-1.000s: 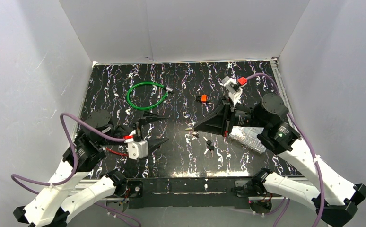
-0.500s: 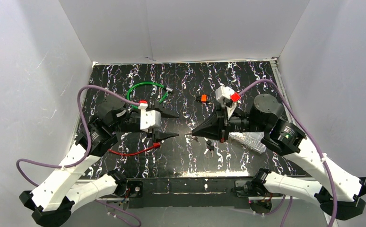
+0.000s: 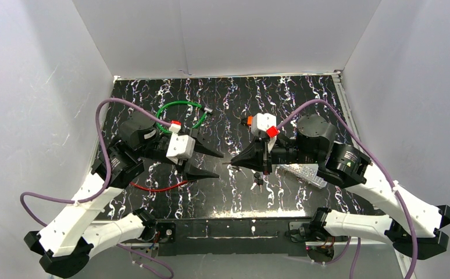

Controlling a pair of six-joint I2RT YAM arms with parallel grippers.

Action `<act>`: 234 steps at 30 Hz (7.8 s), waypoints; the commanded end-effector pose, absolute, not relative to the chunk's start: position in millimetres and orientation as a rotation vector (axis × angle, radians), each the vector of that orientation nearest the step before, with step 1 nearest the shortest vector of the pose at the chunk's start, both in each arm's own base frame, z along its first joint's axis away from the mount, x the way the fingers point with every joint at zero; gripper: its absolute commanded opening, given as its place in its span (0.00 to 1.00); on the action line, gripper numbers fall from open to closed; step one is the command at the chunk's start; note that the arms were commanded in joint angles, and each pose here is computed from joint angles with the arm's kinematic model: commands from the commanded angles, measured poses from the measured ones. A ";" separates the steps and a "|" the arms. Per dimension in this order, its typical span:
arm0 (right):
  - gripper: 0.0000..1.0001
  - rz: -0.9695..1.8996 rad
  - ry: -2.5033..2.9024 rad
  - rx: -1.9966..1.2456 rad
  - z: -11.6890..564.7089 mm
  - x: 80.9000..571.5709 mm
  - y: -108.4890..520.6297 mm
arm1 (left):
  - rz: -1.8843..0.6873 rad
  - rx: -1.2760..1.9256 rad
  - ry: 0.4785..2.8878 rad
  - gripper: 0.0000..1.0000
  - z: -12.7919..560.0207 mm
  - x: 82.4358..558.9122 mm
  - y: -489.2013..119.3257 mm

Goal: Unlock with the key
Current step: Pick up the lock from the center of the board.

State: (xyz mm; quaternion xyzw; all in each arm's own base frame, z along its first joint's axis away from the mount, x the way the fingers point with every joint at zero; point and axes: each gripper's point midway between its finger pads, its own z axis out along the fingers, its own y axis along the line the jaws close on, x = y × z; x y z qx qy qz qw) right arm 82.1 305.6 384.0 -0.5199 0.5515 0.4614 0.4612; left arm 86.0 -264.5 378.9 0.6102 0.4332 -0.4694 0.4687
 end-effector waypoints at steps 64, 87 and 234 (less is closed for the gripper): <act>0.59 1.908 1.566 -0.692 419.9 109.9 328.2 | 0.462 1.738 -0.363 0.00 349.1 131.6 -244.8; 0.44 1.702 1.649 -0.693 388.3 124.0 321.0 | 0.515 1.669 -0.408 0.00 372.2 135.4 -252.2; 0.01 1.203 1.929 -0.463 295.9 146.3 244.2 | -0.666 2.179 1.665 0.66 30.8 355.0 -209.4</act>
